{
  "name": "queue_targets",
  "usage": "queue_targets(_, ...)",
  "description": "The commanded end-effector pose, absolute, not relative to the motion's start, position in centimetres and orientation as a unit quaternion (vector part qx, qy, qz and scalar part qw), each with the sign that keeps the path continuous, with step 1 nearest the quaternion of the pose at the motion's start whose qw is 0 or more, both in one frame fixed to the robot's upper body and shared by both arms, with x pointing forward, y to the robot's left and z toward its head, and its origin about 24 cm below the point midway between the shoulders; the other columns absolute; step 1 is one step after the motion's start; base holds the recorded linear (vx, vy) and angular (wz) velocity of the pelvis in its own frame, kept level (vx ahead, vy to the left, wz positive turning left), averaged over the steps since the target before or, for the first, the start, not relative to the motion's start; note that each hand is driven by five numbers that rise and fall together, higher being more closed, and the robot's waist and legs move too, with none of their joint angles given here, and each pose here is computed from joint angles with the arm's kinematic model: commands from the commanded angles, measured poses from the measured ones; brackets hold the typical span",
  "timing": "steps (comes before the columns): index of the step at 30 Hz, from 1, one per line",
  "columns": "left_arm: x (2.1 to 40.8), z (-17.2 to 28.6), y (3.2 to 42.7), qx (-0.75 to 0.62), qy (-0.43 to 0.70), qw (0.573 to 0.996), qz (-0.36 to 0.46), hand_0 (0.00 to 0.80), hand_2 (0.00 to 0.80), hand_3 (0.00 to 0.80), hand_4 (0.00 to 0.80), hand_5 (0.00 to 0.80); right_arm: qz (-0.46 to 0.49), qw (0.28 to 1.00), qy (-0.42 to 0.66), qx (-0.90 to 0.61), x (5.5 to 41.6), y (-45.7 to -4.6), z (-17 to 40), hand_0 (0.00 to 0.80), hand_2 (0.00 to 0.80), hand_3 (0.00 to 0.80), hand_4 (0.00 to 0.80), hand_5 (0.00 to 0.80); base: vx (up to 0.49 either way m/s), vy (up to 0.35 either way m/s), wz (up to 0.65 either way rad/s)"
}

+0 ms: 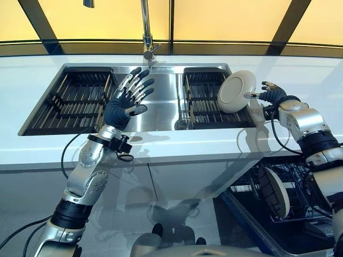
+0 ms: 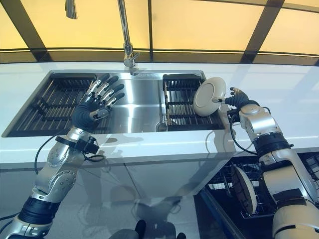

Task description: Take plates into dishwasher

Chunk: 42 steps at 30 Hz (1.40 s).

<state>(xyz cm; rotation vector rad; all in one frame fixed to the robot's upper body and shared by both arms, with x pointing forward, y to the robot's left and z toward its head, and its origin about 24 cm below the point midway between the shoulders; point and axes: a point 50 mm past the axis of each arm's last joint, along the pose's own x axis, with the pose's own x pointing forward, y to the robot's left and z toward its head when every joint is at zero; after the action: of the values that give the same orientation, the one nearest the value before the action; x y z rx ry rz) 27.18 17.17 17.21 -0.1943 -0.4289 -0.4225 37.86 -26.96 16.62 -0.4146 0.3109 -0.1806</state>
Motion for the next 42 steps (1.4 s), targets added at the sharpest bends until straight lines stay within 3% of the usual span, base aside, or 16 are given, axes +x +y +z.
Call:
queue_targets(1,27.7,18.0,16.6,-0.093,-0.236,0.945,-0.207,0.0,0.0,0.0,0.0,0.0,-0.092,0.963,0.107,-0.229,38.8,-26.3,20.3,0.0,0.0,0.0,0.0,0.0,0.009,0.005,0.03)
queue_targets(42,27.6,18.2,16.7,-0.091,-0.244,0.946,-0.192,0.0,0.0,0.0,0.0,0.0,-0.131,0.95,0.14,-0.246,38.9,-26.8,20.1,0.0,0.0,0.0,0.0,0.0,0.004,0.003,0.02)
